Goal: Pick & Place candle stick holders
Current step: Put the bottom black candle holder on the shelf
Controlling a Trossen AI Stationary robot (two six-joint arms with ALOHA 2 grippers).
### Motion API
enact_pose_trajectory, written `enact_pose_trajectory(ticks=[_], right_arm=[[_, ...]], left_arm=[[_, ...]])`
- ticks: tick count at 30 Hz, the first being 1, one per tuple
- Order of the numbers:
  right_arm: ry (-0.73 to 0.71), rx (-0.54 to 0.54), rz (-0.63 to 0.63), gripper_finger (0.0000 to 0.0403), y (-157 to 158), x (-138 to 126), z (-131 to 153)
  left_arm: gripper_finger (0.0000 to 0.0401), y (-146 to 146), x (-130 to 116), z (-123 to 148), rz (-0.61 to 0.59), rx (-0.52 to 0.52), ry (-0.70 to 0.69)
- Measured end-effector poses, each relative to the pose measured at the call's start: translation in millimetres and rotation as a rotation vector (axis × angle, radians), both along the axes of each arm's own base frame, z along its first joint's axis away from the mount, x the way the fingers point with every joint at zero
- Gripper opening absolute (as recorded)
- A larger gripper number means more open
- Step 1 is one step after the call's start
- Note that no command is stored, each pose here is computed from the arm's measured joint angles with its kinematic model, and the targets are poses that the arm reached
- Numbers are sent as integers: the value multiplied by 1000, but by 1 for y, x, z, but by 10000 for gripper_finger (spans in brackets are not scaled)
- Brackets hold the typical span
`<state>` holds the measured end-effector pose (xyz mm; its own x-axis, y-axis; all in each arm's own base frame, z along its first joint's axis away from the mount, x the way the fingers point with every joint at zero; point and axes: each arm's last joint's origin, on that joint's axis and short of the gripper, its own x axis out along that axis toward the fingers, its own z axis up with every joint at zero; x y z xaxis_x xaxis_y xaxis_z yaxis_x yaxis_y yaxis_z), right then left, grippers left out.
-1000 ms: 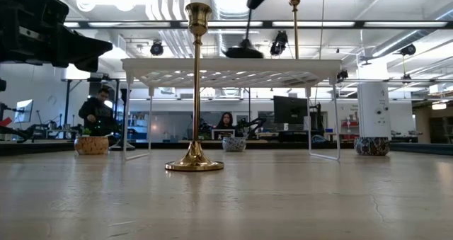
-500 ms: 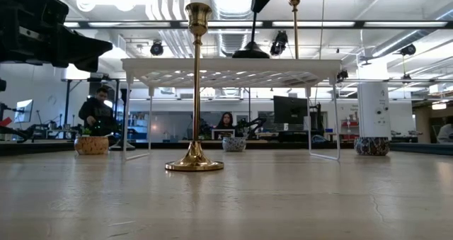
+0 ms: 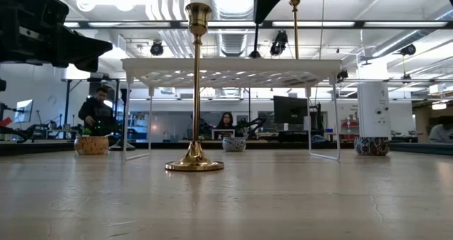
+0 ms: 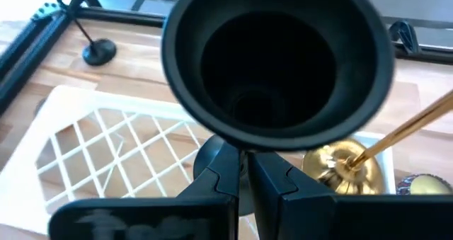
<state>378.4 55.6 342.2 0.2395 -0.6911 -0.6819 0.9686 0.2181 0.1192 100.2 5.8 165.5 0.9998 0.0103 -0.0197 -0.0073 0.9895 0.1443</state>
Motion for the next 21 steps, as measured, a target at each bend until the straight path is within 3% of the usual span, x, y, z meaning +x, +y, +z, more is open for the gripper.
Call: enact_pose_trajectory(ticks=[21], right_arm=[[60, 23, -26, 8, -19, 0, -2]], left_arm=[[14, 0, 0, 0, 0, 0, 0]])
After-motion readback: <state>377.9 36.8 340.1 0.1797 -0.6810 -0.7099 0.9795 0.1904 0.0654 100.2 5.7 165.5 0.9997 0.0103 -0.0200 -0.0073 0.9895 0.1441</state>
